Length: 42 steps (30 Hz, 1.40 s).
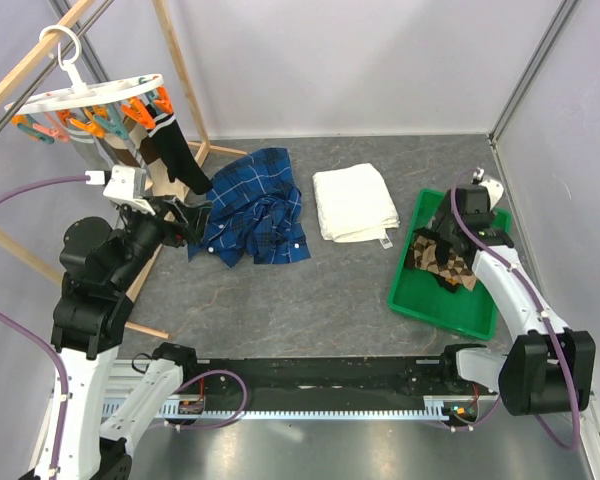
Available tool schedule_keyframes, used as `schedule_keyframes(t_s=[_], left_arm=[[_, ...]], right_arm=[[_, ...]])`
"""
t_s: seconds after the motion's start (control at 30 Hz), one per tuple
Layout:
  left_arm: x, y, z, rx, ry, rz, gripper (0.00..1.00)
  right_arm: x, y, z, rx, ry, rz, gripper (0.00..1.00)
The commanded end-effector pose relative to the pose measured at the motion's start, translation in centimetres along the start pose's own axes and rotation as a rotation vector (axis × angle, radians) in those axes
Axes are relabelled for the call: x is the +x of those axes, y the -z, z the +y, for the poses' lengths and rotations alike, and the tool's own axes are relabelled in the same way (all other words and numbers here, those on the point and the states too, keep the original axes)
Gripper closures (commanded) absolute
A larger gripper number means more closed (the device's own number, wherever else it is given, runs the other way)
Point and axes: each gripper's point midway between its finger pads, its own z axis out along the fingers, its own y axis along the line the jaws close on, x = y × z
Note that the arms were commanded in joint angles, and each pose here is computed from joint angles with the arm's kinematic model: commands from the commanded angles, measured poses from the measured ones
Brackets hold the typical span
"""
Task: Remove the socks clipped to the hanger
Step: Place the sock in the bin, then remove the sock from the hanger.
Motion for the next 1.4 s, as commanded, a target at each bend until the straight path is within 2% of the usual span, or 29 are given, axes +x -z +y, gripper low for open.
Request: schedule_keyframes(t_s=[0.0,0.07,0.17,0.3,0.43,0.53,0.73,1.0,1.07,1.17,1.27,1.3,1.37], left_arm=[[-1.3,-0.2,2.5,-0.133,-0.058,-0.041,0.17],[-1.5,-1.1,3.3,-0.171,-0.072,-0.038,0.19],[-1.5,-3.1,4.6,-0.219,-0.098,-0.001,0.21],[-0.6,-5.8,6.2,-0.283,-0.113,0.062,0.23],[-0.1,-7.8,7.9,-0.362,-0.127,0.047,0.25],[0.5,-8.6,10.0,-0.480,-0.124,0.024,0.26],[0.6,-10.3,11.3,-0.571,-0.063,-0.087,0.26],[2.4,-13.7,11.8,-0.613,-0.040,-0.062,0.25],[3.1,-14.2,13.0,-0.681,-0.055,-0.043,0.25],[3.5,-14.2,14.7,-0.789,-0.099,-0.008,0.29],[3.7,-13.6,15.9,-0.869,-0.150,0.007,0.36],[3.7,-13.5,16.1,-0.884,-0.161,0.010,0.43],[3.6,-13.1,16.5,-0.913,-0.189,0.016,0.49]], right_arm=[[-6.0,3.2,3.1,-0.137,-0.024,-0.134,0.21],[-6.4,4.0,4.4,-0.184,-0.012,-0.128,0.12],[-7.4,5.6,6.5,-0.236,0.018,-0.149,0.09],[-8.4,7.7,9.3,-0.319,0.058,-0.203,0.08],[-8.9,10.0,12.3,-0.434,0.084,-0.245,0.08],[-9.4,11.1,14.3,-0.510,0.094,-0.265,0.08],[-9.0,10.5,15.7,-0.529,0.100,-0.254,0.08],[-8.7,10.7,16.1,-0.555,0.118,-0.270,0.08],[-8.6,11.0,16.5,-0.575,0.121,-0.268,0.08],[-8.6,11.6,17.3,-0.604,0.126,-0.268,0.08],[-8.5,12.2,17.9,-0.626,0.141,-0.272,0.08],[-8.4,12.3,18.0,-0.629,0.145,-0.271,0.08],[-8.1,12.5,18.4,-0.637,0.153,-0.268,0.08]])
